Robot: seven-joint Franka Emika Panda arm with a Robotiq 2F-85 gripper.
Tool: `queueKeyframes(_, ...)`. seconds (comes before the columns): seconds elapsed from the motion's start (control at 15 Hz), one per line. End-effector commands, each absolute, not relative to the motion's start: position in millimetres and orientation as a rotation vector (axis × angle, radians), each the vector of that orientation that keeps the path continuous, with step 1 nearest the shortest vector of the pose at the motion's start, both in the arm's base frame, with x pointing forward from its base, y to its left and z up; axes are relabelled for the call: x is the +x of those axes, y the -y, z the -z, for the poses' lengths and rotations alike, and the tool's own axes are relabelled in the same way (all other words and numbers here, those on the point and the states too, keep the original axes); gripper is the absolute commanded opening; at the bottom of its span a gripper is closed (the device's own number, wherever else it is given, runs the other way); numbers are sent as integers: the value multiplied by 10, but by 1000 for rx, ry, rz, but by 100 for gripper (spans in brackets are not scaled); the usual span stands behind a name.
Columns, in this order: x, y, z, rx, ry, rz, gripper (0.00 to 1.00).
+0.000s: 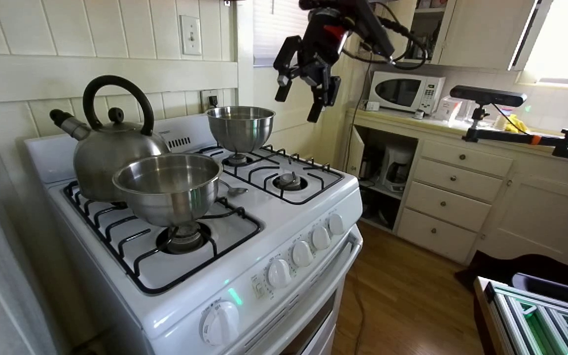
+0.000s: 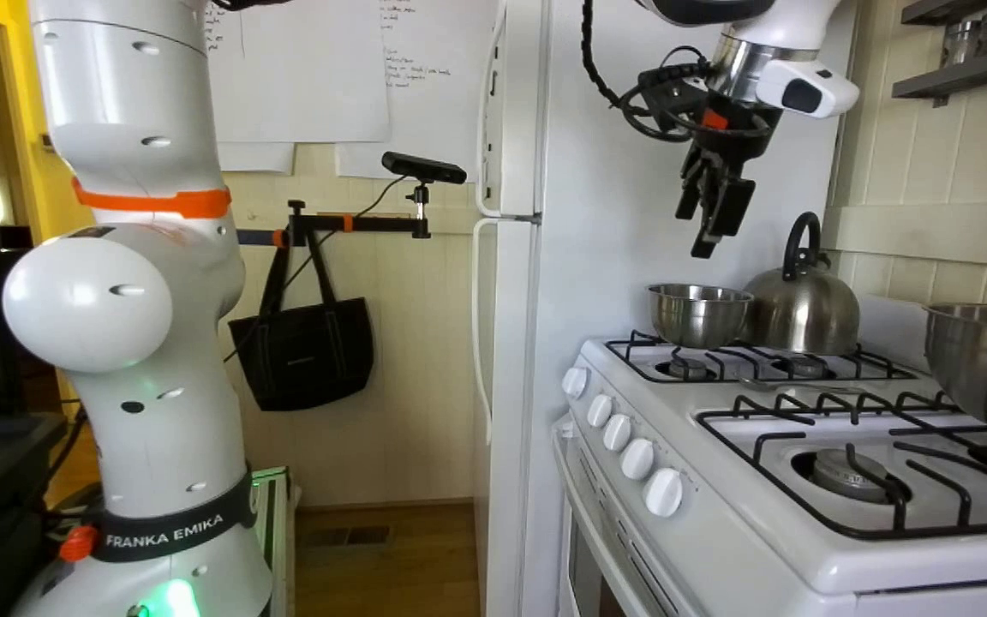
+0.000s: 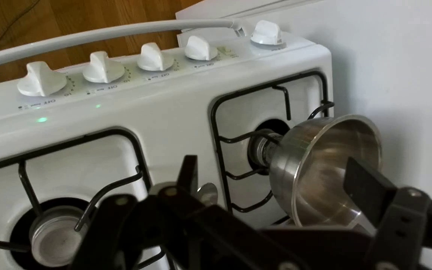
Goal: Put the small silver bowl in the other silva bowl and put the spoon in the small silver bowl
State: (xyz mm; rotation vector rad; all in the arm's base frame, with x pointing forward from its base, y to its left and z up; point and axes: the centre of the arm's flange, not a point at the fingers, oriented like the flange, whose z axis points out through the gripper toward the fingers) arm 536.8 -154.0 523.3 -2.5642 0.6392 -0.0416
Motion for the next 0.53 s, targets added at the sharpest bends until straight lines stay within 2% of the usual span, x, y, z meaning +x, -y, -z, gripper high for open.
queueKeyframes(0.0, 6033, 1653, -5020, -2560, -635, -1, 100)
queueKeyframes(0.47, 6655, 1189, -4776, -2663, -513, -13, 100)
